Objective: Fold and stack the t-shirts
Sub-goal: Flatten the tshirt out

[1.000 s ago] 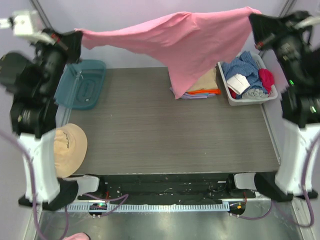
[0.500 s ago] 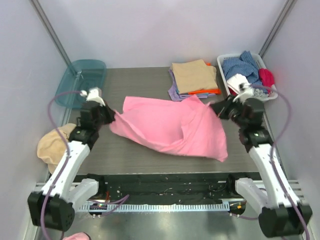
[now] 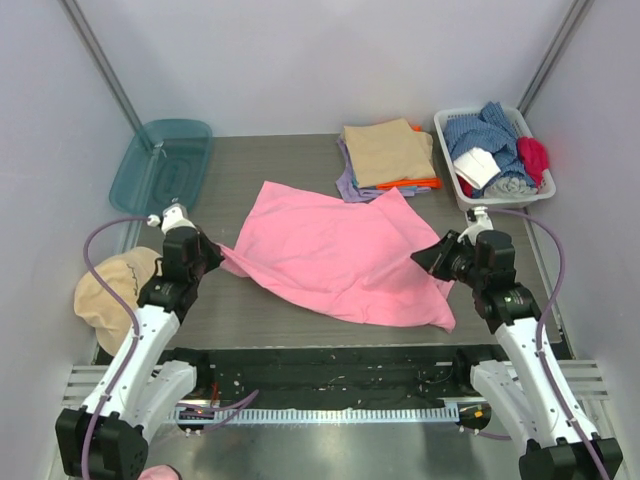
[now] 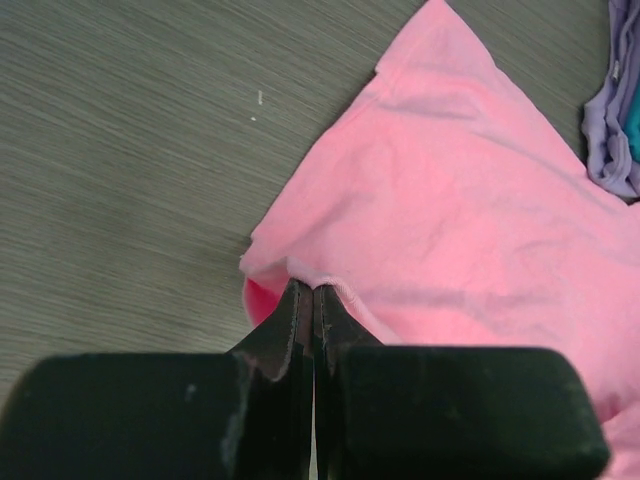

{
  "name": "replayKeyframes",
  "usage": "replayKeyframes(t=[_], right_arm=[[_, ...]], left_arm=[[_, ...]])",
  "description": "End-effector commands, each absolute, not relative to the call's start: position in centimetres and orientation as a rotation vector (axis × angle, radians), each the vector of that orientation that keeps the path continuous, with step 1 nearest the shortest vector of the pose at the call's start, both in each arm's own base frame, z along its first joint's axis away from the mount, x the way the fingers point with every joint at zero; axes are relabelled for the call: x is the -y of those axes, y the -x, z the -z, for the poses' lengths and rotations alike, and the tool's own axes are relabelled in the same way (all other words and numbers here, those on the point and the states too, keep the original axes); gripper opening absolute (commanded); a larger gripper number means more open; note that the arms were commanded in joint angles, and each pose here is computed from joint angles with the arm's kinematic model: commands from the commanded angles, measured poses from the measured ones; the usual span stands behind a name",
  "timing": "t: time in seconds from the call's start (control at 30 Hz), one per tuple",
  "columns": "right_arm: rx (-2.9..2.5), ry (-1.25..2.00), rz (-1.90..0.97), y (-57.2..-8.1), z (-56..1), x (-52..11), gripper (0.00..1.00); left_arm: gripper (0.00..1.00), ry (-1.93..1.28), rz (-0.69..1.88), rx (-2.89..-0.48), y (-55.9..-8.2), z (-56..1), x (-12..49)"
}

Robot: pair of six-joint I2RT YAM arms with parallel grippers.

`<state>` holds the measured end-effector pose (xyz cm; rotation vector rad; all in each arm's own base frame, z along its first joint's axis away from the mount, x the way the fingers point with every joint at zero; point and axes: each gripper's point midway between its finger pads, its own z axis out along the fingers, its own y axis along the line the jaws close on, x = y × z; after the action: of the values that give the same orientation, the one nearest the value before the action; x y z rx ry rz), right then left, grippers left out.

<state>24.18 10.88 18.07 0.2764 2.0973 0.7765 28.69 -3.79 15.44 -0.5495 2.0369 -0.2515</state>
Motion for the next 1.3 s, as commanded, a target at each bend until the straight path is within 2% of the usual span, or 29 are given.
replayKeyframes(t=[0.0,0.4,0.53,0.6,0.7,0.73,0.77,0.83,0.9,0.93,1.13,1.27], right_arm=[[-2.129,-0.286,-0.835,-22.5,-18.4,-11.6,0.01],[-2.259,-0.301,-1.115,-12.5,-20.0,-13.9,0.01],[-2.228,-0.305,-1.089,-11.8,-21.0,-13.4,0.01],[-2.120,-0.275,-1.040,-13.1,-24.6,-12.8,0.01],[-2.028,-0.194,-0.912,-15.4,-30.4,-11.7,0.01],[-2.002,-0.169,-0.882,-16.1,-32.0,-11.5,0.01],[-1.938,-0.106,-0.850,-16.9,-35.3,-11.4,0.01],[-1.865,-0.051,-0.841,-18.0,-38.6,-11.6,0.01],[-1.786,-0.017,-0.847,-19.0,-42.4,-11.8,0.01],[-1.755,-0.002,-0.860,-19.0,-43.7,-12.0,0.01],[-1.550,0.016,-0.889,-16.9,-52.4,-11.7,0.01],[-1.561,0.008,-0.869,-16.6,-52.5,-11.4,0.01]], left_arm=[[0.00,0.659,0.155,-1.977,-28.5,-16.4,1.7],[0.00,0.781,0.088,-2.004,-28.3,-14.8,0.7],[0.00,0.765,0.107,-1.993,-28.1,-15.9,0.8],[0.00,0.706,0.157,-1.957,-28.6,-18.8,1.5],[0.00,0.604,0.209,-1.855,-29.0,-26.2,1.9],[0.00,0.573,0.244,-1.773,-28.8,-30.7,2.0],[0.00,0.555,0.252,-1.755,-28.3,-32.4,2.0],[0.00,0.500,0.299,-1.646,-26.6,-38.4,2.0],[0.00,0.474,0.301,-1.616,-24.9,-41.0,1.8],[0.00,0.460,0.319,-1.553,-23.5,-44.0,1.6],[0.00,0.441,0.330,-1.474,-18.0,-49.1,0.6],[0.00,0.439,0.343,-1.480,-17.4,-49.2,0.7]])
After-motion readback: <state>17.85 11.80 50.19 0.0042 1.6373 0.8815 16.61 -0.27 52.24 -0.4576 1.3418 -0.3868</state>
